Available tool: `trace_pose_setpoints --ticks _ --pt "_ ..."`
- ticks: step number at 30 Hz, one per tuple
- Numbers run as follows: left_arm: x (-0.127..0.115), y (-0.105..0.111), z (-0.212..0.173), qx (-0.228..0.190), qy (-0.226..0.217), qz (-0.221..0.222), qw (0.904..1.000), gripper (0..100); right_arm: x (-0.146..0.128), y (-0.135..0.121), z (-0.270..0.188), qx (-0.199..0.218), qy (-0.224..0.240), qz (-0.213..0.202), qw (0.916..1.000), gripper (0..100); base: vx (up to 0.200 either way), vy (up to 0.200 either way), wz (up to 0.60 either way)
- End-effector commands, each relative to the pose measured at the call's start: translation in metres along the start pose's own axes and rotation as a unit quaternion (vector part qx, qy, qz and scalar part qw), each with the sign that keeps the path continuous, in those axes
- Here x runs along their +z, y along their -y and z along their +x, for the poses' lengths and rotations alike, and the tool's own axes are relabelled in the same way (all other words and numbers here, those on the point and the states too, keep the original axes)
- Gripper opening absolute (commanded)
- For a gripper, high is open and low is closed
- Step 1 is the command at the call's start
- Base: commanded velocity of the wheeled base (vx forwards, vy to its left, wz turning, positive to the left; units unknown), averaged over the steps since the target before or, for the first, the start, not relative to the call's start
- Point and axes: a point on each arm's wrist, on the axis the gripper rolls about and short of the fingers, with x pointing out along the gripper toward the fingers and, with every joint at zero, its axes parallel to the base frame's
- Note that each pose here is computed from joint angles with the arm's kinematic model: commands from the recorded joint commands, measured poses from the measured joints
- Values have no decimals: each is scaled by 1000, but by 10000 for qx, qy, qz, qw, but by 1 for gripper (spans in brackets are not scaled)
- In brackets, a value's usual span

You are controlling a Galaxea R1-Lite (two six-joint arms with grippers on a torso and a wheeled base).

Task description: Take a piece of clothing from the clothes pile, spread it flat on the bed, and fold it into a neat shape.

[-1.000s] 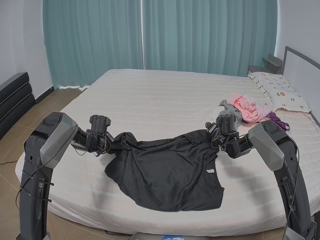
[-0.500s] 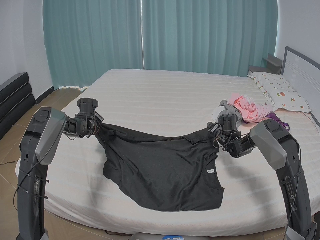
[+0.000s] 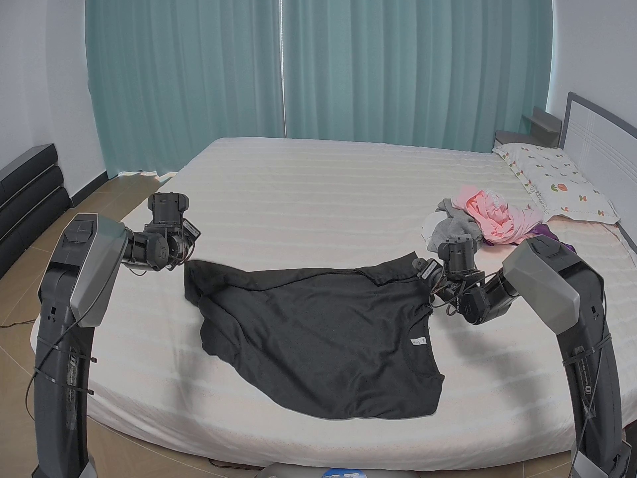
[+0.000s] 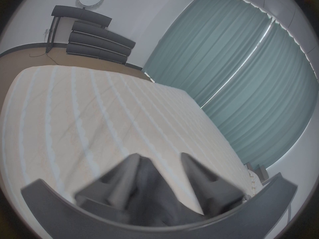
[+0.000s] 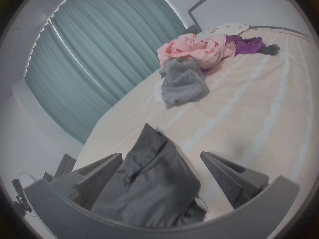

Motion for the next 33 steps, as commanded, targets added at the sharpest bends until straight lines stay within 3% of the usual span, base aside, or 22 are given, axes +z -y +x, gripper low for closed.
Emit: trace_pose_setpoints --ticks 1,6,11,12,21,29,33 --pt "-8 -12 -4 227 -252 70 9994 100 -5 3 -19 55 -456 -112 9989 100 0 0 0" --pt "-8 -17 -23 261 -610 110 9977 100 -18 13 -15 -25 -678 -436 9967 100 0 0 0" --pt "-11 -23 -47 249 -998 147 9946 100 -24 17 -9 -35 -748 -506 9959 100 0 0 0" --pt "-12 -25 -49 285 -1037 157 9941 100 -26 19 -8 -34 -802 -518 9954 0 0 0 0" --pt "-27 -32 -77 429 -1399 232 9890 100 -29 17 7 -173 -959 -571 9936 0 0 0 0" --pt "-37 -39 -101 390 -1875 277 9811 100 9 8 17 -64 -272 -162 9995 0 0 0 0" --pt "-43 -44 -104 463 -1970 316 9788 100 21 11 18 -113 -142 -65 9998 0 0 0 0"
